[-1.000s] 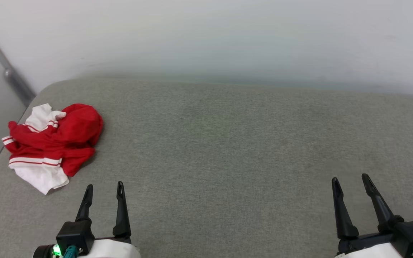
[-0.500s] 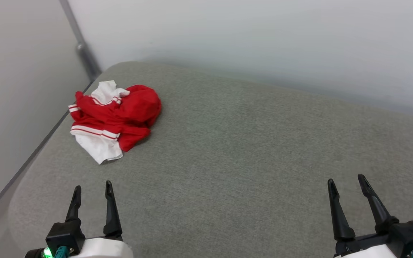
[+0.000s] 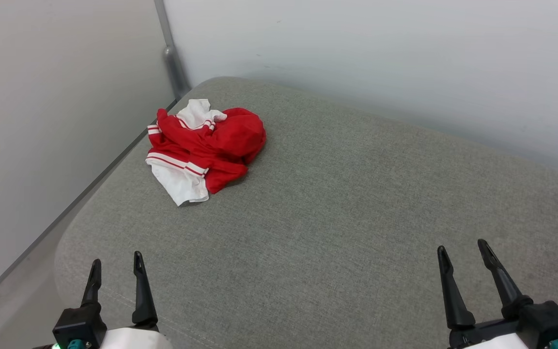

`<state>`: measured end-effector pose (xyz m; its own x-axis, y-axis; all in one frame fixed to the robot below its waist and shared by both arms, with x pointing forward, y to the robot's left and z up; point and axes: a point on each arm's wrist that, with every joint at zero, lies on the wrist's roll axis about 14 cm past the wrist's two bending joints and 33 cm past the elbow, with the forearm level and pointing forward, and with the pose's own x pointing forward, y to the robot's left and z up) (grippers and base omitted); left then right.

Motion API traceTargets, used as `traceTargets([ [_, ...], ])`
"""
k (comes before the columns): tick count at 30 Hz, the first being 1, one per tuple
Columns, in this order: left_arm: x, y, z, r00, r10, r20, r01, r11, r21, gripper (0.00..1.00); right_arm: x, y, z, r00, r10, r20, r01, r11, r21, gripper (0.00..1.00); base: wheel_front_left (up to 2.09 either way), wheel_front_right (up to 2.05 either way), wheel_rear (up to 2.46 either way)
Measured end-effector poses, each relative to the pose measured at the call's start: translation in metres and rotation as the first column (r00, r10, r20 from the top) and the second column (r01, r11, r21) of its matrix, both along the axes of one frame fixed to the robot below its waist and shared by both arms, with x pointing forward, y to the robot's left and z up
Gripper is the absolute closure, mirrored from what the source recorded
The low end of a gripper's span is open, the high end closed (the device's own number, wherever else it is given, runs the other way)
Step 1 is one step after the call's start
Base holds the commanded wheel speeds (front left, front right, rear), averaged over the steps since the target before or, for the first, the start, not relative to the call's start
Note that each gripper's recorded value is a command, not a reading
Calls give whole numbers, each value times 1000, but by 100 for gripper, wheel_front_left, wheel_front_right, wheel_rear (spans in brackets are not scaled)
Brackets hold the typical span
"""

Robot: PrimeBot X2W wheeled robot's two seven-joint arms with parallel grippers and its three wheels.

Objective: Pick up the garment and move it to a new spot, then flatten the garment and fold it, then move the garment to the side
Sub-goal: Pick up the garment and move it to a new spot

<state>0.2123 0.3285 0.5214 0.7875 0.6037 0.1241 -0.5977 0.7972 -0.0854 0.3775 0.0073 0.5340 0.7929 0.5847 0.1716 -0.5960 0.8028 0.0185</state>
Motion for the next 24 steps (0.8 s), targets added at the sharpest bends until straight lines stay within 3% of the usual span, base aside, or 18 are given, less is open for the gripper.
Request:
traceTargets([
  [6,6,4,2,1000,-11,19,12,1000,-20,0,1,-4,-2,1000,-11,-4,11,1000,-4,0,0,0,0],
  [11,33,24,32,997,-40,70,36,998,55,0,8,-10,-6,999,-33,1,33,999,-17,0,0,0,0],
  [24,156,85,116,983,-138,123,102,960,261,0,62,-30,-30,992,-124,23,125,990,-69,0,0,0,0],
])
